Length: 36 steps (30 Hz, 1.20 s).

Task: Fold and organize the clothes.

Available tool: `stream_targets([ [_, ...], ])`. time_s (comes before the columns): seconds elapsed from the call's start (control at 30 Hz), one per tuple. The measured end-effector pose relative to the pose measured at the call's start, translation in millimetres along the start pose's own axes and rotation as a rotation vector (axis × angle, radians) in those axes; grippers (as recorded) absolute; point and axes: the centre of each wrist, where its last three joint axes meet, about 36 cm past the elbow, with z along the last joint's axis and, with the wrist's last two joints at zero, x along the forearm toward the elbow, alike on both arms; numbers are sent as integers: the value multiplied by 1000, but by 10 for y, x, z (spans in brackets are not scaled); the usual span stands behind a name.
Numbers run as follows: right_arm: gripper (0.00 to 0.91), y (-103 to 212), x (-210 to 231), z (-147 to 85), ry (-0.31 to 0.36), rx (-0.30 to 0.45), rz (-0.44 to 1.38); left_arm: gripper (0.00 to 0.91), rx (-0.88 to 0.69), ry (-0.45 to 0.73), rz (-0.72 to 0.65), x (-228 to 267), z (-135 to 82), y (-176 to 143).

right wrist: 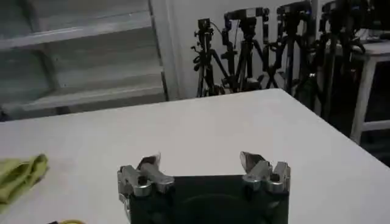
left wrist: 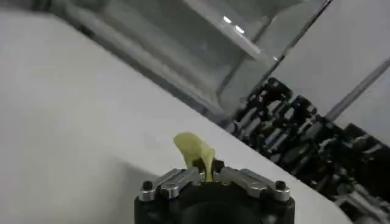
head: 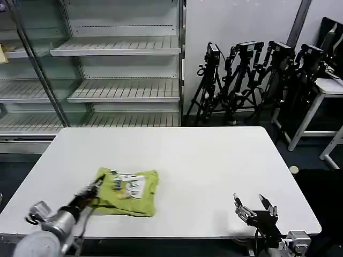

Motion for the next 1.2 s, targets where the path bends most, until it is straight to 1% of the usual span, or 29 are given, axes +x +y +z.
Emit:
stream_targets([
  [0.2, 907, 4, -68, 9, -7, -2, -7, 20, -203, -102, -62, 228, -567, 215],
  [0.33, 907, 18, -114, 19, -8, -4, -15, 20, -363, -166, -80, 362, -946, 204],
  [0.43, 907, 33, -149, 43, -7, -8, -19, 20, -472, -186, -81, 428, -1102, 137],
  [0.5, 907, 47, -166, 67, -4, -12, -22, 20, -542, -189, -81, 456, -1111, 70],
  [0.57, 907, 64, -177, 99, 0, -16, -25, 20, -611, -186, -86, 467, -1053, 25],
  [0.63, 907, 74, -181, 126, 1, -19, -25, 20, -687, -172, -94, 440, -911, 15],
  [0.73, 907, 84, -175, 148, -2, -21, -21, 20, -806, -149, -109, 346, -597, 55],
  [0.87, 907, 83, -155, 164, -4, -18, -16, 20, -918, -92, -89, 219, -88, 48],
  [0.97, 907, 68, -130, 168, -6, -16, -8, 20, -960, -68, -34, 173, 197, -89],
  [1.0, 907, 65, -120, 168, -7, -16, -5, 20, -967, -63, -14, 166, 263, -147],
  [1.2, 907, 51, -60, 170, -11, -11, 8, 20, -946, -45, 87, 120, 550, -501],
])
